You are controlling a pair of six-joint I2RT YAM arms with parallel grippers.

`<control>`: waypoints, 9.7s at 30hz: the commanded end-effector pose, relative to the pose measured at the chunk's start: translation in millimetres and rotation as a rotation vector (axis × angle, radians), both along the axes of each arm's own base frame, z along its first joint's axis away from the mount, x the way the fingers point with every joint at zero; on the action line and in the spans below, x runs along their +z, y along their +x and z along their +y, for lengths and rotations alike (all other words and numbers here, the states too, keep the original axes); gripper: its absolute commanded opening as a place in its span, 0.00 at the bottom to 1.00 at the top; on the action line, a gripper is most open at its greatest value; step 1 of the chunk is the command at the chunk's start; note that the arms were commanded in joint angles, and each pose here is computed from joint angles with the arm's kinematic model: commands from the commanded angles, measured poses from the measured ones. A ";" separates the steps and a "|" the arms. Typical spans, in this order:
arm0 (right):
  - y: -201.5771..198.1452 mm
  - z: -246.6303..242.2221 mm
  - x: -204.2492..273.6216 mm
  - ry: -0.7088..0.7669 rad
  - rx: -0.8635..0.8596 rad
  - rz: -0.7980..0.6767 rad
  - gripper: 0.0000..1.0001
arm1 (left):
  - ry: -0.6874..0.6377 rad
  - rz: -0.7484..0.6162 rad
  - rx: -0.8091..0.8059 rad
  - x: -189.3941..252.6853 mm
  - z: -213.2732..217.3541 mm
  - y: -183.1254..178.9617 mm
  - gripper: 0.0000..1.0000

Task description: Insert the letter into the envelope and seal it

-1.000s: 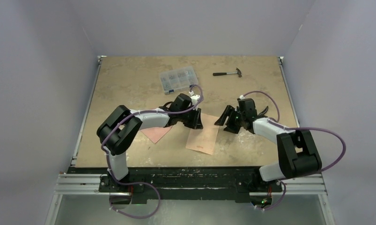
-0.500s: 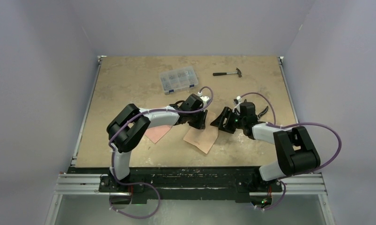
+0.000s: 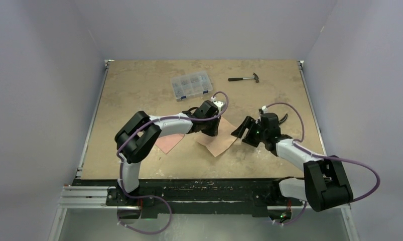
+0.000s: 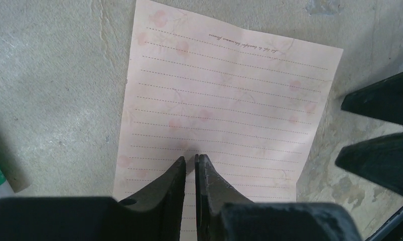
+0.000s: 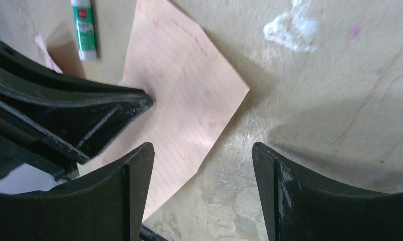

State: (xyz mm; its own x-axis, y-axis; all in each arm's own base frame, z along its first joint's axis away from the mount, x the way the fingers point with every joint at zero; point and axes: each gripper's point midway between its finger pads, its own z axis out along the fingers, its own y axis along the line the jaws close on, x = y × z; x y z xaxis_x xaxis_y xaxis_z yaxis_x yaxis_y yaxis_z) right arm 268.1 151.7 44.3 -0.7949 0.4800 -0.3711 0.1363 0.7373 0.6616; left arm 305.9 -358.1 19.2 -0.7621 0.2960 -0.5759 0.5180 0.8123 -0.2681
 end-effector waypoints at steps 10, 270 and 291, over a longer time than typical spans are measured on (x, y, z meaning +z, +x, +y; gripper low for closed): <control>52.7 -24.9 29.8 -0.188 -0.068 -0.012 0.74 | 0.106 -0.032 -0.064 8.0 19.7 3.3 0.20; 123.7 205.7 210.4 0.181 0.562 -0.603 0.00 | 0.087 0.067 1.022 116.8 292.1 24.5 0.75; 127.4 269.8 97.5 0.218 0.734 -0.448 0.00 | 0.036 0.239 1.067 -14.0 288.1 8.9 0.64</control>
